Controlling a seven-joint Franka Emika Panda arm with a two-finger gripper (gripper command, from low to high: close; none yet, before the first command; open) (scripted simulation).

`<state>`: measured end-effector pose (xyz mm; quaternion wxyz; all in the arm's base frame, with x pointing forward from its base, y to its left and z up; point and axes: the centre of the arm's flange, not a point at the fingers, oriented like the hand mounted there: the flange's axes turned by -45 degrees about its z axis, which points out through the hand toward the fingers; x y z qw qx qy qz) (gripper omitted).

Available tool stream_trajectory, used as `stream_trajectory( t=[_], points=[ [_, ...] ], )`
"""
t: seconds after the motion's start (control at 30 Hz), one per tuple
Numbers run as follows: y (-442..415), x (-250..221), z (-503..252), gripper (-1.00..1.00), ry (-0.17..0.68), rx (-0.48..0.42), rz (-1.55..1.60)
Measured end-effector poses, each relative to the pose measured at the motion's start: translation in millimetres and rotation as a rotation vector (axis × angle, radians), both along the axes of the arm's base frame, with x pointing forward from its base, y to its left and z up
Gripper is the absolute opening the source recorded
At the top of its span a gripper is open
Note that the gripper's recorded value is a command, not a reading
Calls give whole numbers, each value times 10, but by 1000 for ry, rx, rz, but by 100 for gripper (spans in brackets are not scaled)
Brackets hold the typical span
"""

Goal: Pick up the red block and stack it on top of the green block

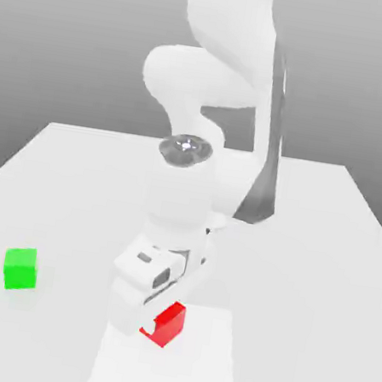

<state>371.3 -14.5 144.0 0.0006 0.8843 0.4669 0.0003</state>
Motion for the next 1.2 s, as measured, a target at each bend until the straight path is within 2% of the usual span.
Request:
stream_trajectory(
  t=[0.33, 0.63, 0.93, 1.2],
  points=[
    [-16, 97, 451, -100, -21, -7, 5],
    [-5, -1, 653, -100, 0, 0, 4],
    [-1110, -124, 802, -100, 2, 9, 132],
    [-2040, -493, 940, -100, 0, 7, 290]
  ],
)
